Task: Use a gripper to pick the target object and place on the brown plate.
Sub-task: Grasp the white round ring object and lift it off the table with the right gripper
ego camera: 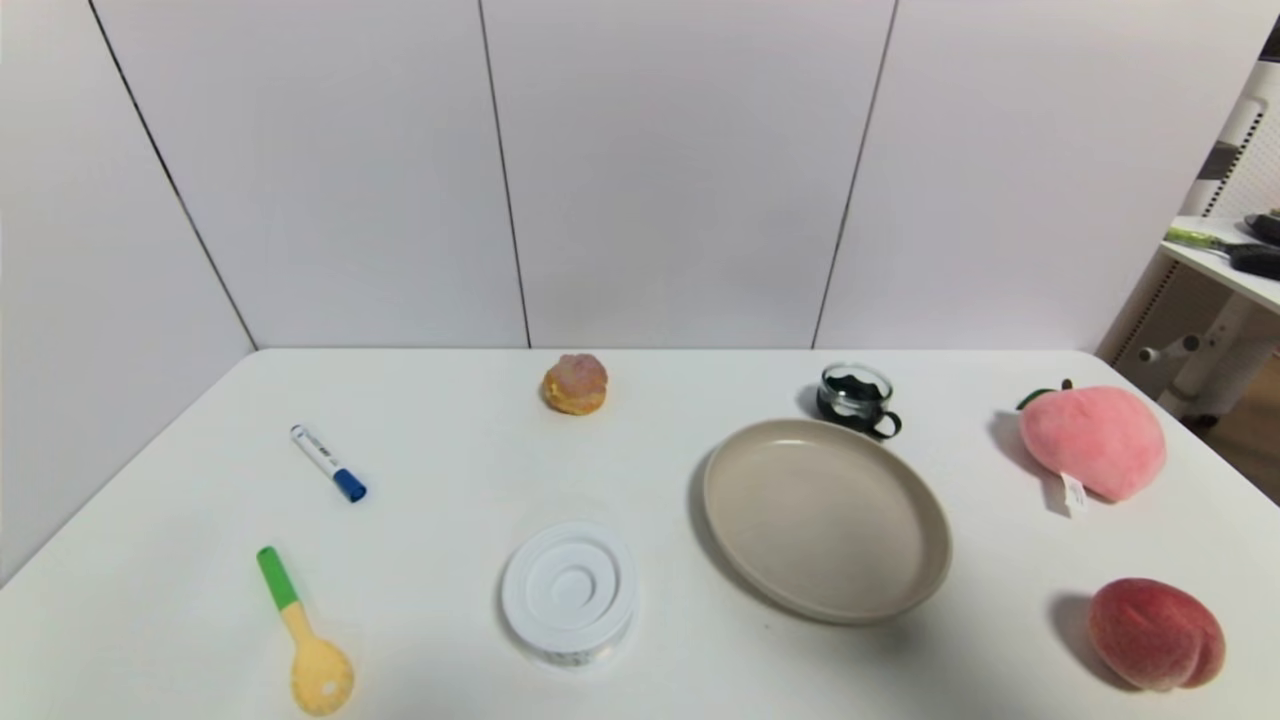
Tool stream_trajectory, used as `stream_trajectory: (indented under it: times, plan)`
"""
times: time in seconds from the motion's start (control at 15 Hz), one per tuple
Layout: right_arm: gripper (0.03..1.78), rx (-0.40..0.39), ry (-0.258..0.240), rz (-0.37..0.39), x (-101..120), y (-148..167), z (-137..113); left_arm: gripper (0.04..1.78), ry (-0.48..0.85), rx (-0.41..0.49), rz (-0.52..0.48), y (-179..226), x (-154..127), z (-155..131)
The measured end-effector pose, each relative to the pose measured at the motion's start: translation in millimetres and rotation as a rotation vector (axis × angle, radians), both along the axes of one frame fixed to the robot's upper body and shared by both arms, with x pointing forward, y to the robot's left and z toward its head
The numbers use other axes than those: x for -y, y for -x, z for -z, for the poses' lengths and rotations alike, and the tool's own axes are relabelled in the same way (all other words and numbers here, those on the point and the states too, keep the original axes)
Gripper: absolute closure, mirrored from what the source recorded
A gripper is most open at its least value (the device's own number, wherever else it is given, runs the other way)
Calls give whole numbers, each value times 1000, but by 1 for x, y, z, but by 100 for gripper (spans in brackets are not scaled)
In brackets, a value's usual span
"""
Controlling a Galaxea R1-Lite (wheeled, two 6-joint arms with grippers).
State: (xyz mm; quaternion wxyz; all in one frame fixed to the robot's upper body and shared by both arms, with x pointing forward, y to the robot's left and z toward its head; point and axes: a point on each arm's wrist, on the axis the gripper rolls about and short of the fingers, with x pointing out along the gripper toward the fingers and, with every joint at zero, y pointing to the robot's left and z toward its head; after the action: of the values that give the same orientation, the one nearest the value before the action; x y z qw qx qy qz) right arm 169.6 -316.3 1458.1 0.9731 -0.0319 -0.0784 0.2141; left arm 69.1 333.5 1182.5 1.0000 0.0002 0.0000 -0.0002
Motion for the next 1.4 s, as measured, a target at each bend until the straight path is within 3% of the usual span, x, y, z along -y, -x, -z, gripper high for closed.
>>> stream_trajectory:
  times: [0.33,0.67,0.93,1.2,1.4]
  plan:
    - [11,-58,29,-313,-67,-76,-30,13,0,0,0,0,0,0]
    - [11,-141,79,-513,-143,-113,-17,13,0,0,0,0,0,0]
    - [11,-274,151,-585,-185,-133,21,13,0,0,0,0,0,0]
    - [11,-459,239,-580,-204,-151,80,13,0,0,0,0,0,0]
    - [11,-538,285,-574,-215,-164,111,13,0,0,0,0,0,0]
